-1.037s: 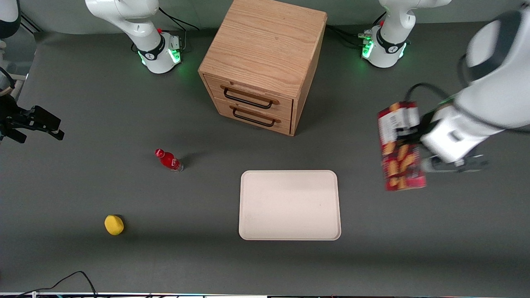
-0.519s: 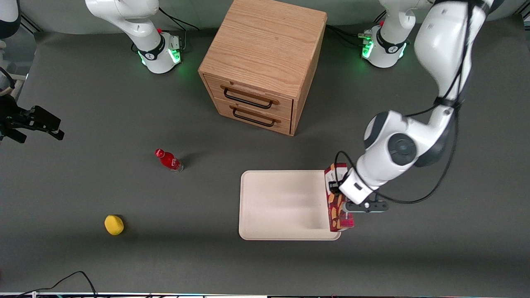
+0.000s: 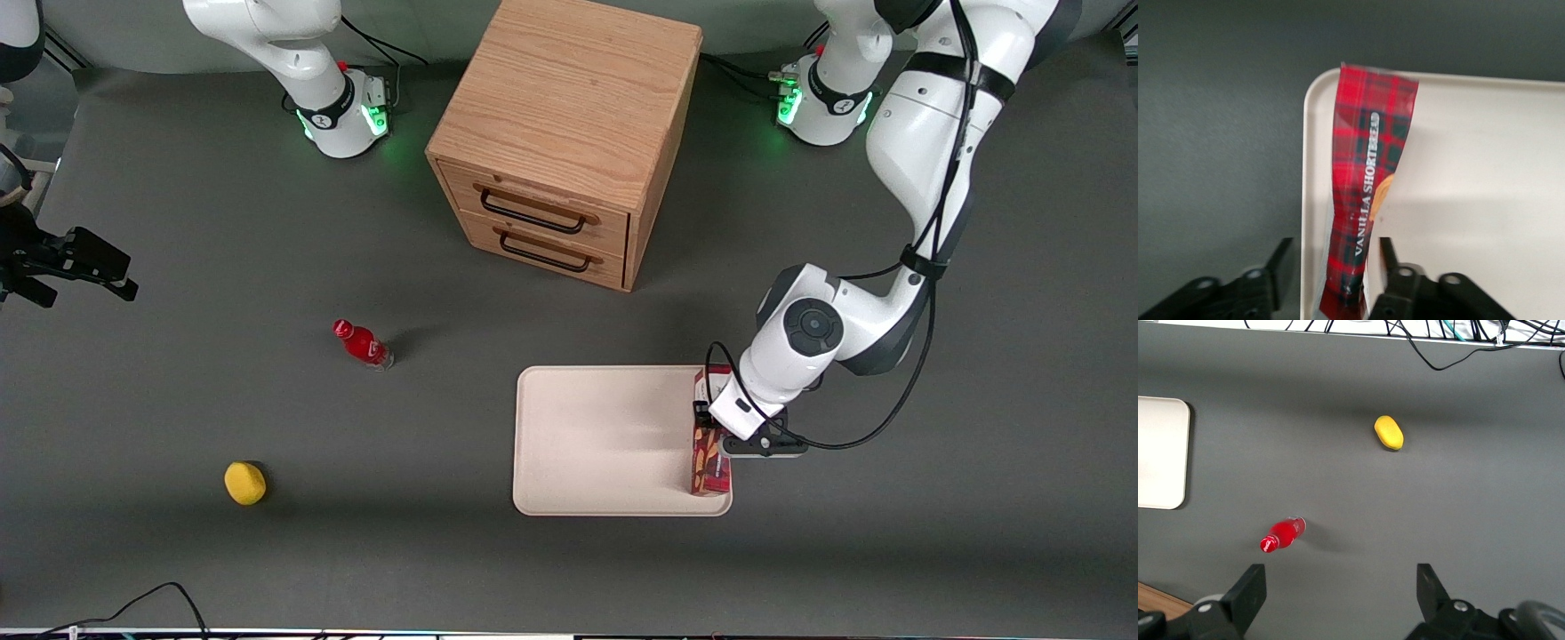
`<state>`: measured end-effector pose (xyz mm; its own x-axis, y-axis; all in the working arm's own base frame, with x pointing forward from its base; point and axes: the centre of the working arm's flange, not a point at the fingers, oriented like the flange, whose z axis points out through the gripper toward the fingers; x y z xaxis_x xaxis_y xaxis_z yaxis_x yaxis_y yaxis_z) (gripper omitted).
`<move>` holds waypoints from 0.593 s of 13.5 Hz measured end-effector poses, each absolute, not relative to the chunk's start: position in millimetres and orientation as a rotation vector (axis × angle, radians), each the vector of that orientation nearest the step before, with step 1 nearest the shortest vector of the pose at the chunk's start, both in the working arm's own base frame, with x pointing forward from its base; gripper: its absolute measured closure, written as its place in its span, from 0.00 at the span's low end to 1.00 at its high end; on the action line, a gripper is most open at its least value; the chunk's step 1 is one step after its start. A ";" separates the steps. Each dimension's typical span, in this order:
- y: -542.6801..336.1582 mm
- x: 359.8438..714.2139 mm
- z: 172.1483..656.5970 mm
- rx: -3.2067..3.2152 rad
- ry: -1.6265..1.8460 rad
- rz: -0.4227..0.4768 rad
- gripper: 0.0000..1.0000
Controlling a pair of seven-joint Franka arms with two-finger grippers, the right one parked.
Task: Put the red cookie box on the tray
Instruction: 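Open the left gripper and raise it away from the tray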
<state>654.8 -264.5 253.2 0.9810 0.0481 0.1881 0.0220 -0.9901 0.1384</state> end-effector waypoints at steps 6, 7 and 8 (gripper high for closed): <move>-205.4 641.4 402.1 3.119 0.035 0.027 0.00; -177.9 635.8 440.7 3.131 0.027 -0.040 0.00; -148.0 627.7 479.5 3.138 0.033 -0.088 0.00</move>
<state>627.7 -148.0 479.5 0.9982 0.0209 -0.0563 0.0211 -0.9998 0.0018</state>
